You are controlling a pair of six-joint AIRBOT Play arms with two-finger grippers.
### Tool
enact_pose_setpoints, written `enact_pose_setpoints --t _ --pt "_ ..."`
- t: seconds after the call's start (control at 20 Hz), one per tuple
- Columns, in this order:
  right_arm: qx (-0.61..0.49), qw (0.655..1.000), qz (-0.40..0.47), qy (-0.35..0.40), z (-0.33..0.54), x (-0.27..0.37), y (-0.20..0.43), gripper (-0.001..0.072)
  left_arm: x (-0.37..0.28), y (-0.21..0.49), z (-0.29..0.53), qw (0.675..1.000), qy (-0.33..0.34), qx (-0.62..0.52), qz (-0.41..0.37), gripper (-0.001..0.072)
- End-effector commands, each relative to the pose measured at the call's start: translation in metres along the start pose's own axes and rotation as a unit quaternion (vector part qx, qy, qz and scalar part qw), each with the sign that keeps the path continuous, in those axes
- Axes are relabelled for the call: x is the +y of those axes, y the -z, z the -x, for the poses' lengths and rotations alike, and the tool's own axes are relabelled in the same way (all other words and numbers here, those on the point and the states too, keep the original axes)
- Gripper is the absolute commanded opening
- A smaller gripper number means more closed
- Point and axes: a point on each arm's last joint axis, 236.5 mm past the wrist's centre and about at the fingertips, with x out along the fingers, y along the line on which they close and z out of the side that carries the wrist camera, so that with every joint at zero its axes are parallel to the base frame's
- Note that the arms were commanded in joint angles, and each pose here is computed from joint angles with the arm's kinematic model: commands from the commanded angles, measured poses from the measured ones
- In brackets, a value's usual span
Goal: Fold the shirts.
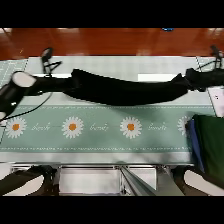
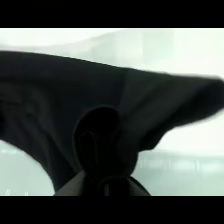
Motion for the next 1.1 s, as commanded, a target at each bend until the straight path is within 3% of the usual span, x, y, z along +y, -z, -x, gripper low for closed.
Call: enact_pose_setpoints --t 0.0,0.3,0.65,0.75,0.9,1.05 --pt "-0.036 0.999 0.01 0.012 0.049 0.019 0.053 0.0025 -0.086 0.021 -0.063 0.995 0.07 0.052 -0.056 0.0014" --pt "-0.094 0.996 0.007 0.002 0.088 0.047 0.099 0.0025 -0.208 0.116 -0.153 0.951 0.163 0.237 -0.113 0.0014" --pt "-0.099 0.995 0.009 0.001 0.092 0.05 0.102 0.0026 -0.271 0.221 -0.156 0.91 0.196 0.326 -0.164 0.0015" --pt "-0.099 0.995 0.008 0.0 0.092 0.051 0.102 0.0026 -0.272 0.217 -0.154 0.911 0.2 0.324 -0.16 0.0015" --pt "-0.087 0.996 0.003 -0.02 0.085 0.056 0.1 0.0026 -0.237 0.157 -0.146 0.927 0.187 0.299 -0.127 0.0015" --pt "-0.094 0.99 0.011 -0.102 0.073 0.088 0.08 0.0026 -0.18 0.067 -0.106 0.951 0.171 0.237 -0.098 0.0015"
